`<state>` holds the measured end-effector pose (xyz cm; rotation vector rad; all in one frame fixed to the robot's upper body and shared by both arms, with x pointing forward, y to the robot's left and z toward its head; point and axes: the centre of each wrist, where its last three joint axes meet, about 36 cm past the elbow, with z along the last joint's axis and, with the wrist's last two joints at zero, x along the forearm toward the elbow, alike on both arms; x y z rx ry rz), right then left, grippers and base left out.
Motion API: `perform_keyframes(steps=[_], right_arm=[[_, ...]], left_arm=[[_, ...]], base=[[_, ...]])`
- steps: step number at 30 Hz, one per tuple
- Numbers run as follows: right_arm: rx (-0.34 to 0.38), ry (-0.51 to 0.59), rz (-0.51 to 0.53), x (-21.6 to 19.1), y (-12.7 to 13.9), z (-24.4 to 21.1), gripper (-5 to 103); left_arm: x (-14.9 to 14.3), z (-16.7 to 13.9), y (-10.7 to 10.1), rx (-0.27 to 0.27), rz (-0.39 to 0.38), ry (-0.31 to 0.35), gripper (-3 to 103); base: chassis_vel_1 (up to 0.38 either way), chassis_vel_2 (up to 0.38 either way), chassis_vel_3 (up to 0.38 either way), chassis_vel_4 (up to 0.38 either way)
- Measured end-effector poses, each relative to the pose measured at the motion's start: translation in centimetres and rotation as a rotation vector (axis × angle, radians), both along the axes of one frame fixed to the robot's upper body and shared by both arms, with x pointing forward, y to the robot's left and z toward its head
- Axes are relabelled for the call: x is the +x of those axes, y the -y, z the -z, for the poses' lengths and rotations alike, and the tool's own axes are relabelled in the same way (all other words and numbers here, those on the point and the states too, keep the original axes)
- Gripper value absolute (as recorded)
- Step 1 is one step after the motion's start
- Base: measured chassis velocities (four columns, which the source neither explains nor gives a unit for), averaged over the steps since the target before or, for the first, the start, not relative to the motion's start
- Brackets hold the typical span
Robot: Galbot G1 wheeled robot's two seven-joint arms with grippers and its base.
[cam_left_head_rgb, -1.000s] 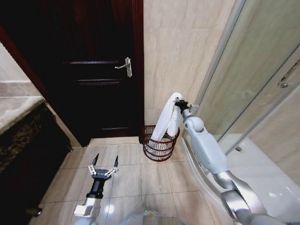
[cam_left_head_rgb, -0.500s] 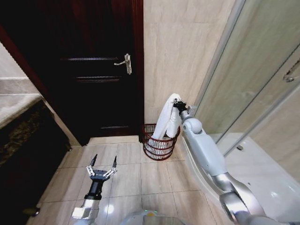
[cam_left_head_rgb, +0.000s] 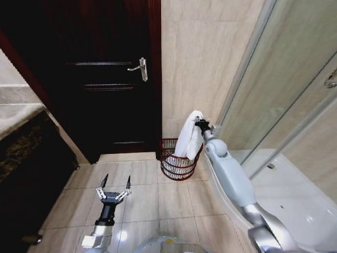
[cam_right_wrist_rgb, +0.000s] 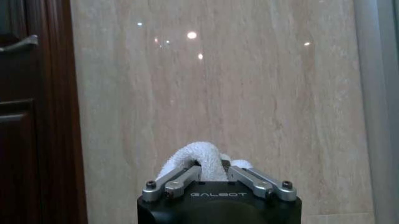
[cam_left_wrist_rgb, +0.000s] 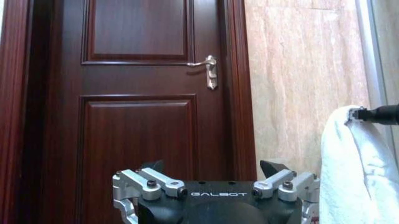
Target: Discard the used towel into the hamper.
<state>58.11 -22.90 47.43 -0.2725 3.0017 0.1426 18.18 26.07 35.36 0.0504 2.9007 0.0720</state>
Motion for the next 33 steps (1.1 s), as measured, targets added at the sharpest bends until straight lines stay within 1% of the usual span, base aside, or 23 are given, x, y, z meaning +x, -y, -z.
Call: perform_keyframes(steps=[4, 9, 12, 15, 19, 21, 27, 31, 33], right_arm=[[-0.001, 0.006, 0.000, -0.4, 0.2, 0.4, 5], [0.007, 0.015, 0.000, -1.5, -0.1, 0.7, 5], [-0.001, 0.020, 0.003, -2.6, -0.2, 1.1, 5], [-0.012, 0.008, 0.009, -4.6, -0.6, 2.9, 5], [-0.004, 0.001, 0.020, -5.5, -1.0, 4.0, 5], [-0.001, 0.002, 0.022, -5.8, -1.1, 4.0, 5], [0.002, 0.020, 0.020, -7.0, -1.4, 3.1, 5], [0.004, 0.041, 0.030, -7.8, -1.3, 2.3, 5], [0.002, 0.067, 0.041, -8.3, -1.1, 1.2, 5]], left_arm=[[-0.1, 0.0, 0.0, 0.001, 0.000, -0.001, 100], [-0.2, 0.1, -0.3, 0.008, -0.003, -0.001, 100], [-0.2, 0.1, -0.5, 0.011, -0.005, 0.000, 100], [-0.1, 0.1, -1.1, 0.015, -0.001, 0.001, 100], [0.1, -0.1, -1.9, 0.033, 0.015, 0.002, 100], [0.2, -0.2, -2.0, 0.035, 0.016, 0.004, 100], [0.2, -0.2, -1.6, 0.028, 0.026, 0.003, 100], [0.4, -0.2, -0.9, 0.025, 0.033, 0.006, 100], [0.4, -0.4, -0.3, 0.021, 0.035, 0.005, 100]], base=[[-0.108, 0.115, 0.116, -0.114], [-0.114, 0.124, 0.111, -0.115], [-0.091, 0.099, 0.092, -0.124], [-0.086, 0.077, 0.073, -0.087], [-0.071, 0.058, 0.055, -0.062], [-0.031, 0.024, 0.018, -0.024], [0.000, 0.000, 0.000, 0.000], [0.000, 0.000, 0.000, 0.000], [0.000, 0.000, 0.000, 0.000]])
